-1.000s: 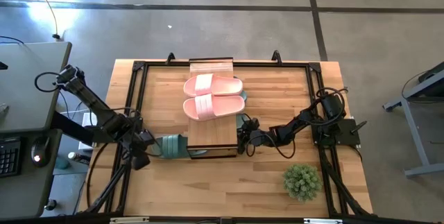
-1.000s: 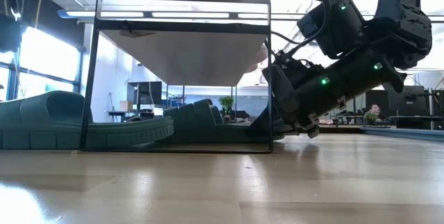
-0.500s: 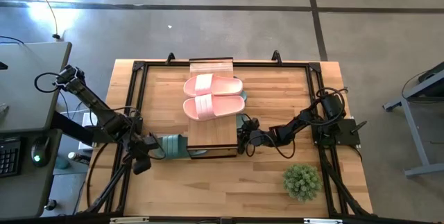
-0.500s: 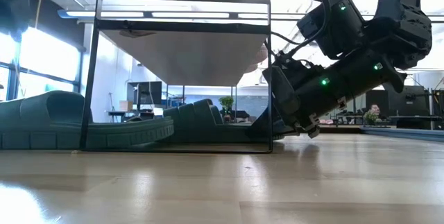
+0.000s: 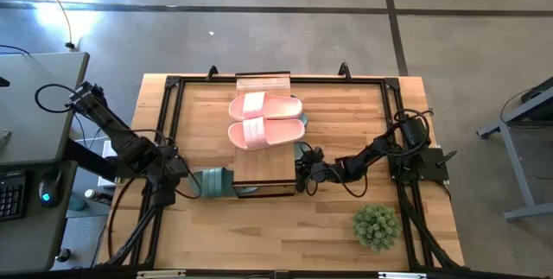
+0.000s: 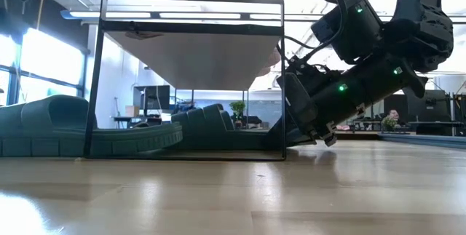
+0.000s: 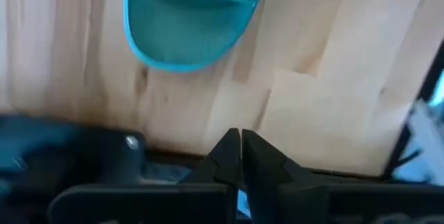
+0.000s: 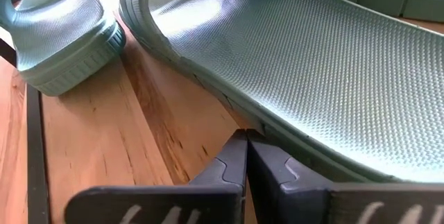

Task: Pick and place slides into the shelf
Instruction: Put the green slide under the shelf

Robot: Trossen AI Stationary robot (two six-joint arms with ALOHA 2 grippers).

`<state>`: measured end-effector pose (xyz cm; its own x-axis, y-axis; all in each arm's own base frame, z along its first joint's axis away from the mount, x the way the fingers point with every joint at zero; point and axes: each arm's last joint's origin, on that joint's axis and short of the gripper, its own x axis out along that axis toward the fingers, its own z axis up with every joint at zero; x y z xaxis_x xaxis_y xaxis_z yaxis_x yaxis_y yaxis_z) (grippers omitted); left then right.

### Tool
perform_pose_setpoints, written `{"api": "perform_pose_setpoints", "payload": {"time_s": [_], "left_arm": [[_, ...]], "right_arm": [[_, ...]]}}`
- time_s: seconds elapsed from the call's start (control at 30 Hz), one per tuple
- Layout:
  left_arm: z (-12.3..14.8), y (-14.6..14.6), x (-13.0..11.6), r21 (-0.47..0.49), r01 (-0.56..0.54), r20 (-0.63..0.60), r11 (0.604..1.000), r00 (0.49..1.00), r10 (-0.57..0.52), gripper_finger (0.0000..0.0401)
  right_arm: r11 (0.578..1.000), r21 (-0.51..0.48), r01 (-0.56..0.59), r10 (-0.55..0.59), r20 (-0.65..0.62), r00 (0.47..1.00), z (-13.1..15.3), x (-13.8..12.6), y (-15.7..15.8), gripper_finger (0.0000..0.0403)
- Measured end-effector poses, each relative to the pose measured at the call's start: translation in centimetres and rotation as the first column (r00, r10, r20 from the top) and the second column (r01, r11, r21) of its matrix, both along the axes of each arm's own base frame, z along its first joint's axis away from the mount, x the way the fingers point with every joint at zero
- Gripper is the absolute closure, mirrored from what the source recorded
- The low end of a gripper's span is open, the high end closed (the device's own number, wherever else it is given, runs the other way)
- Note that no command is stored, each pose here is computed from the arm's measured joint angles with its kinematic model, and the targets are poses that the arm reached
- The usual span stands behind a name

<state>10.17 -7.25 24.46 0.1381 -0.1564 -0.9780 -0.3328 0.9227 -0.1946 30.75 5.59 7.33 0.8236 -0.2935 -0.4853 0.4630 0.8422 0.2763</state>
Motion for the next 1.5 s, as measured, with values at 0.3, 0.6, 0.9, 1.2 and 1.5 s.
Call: {"api": "perform_pose_setpoints", "payload": {"time_s": [0.3, 0.6, 0.9, 1.2, 1.5], "left_arm": [[-2.0, 1.0, 2.8, -0.02, 0.279, -0.158, 0.96, 0.947, -0.278, 0.04], [-5.0, 3.3, 5.1, -0.053, 0.273, -0.285, 0.961, 0.918, -0.276, 0.0401], [-7.5, 3.6, 5.0, -0.104, 0.215, -0.252, 0.971, 0.939, -0.234, 0.0401], [-9.2, 3.3, 4.4, -0.122, 0.178, -0.185, 0.976, 0.963, -0.199, 0.0401], [-9.7, 3.3, 4.9, -0.067, 0.187, -0.098, 0.98, 0.976, -0.193, 0.0401]], "right_arm": [[1.0, 0.002, -0.001, 0.001, 0.0, 1.0, 0.0, 0.0, 0.0, 0.0403], [1.0, 0.009, -0.001, 0.001, 0.0, 1.0, 0.0, 0.0, 0.0, 0.0403], [1.0, 0.005, 0.005, -0.005, 0.004, 1.0, 0.0, 0.0, 0.0, 0.0403], [1.0, -0.003, 0.005, -0.005, 0.0, 1.0, 0.0, 0.0, 0.0, 0.0403], [1.0, -0.002, 0.005, -0.005, 0.002, 1.0, 0.0, 0.0, 0.0, 0.0403]]}}
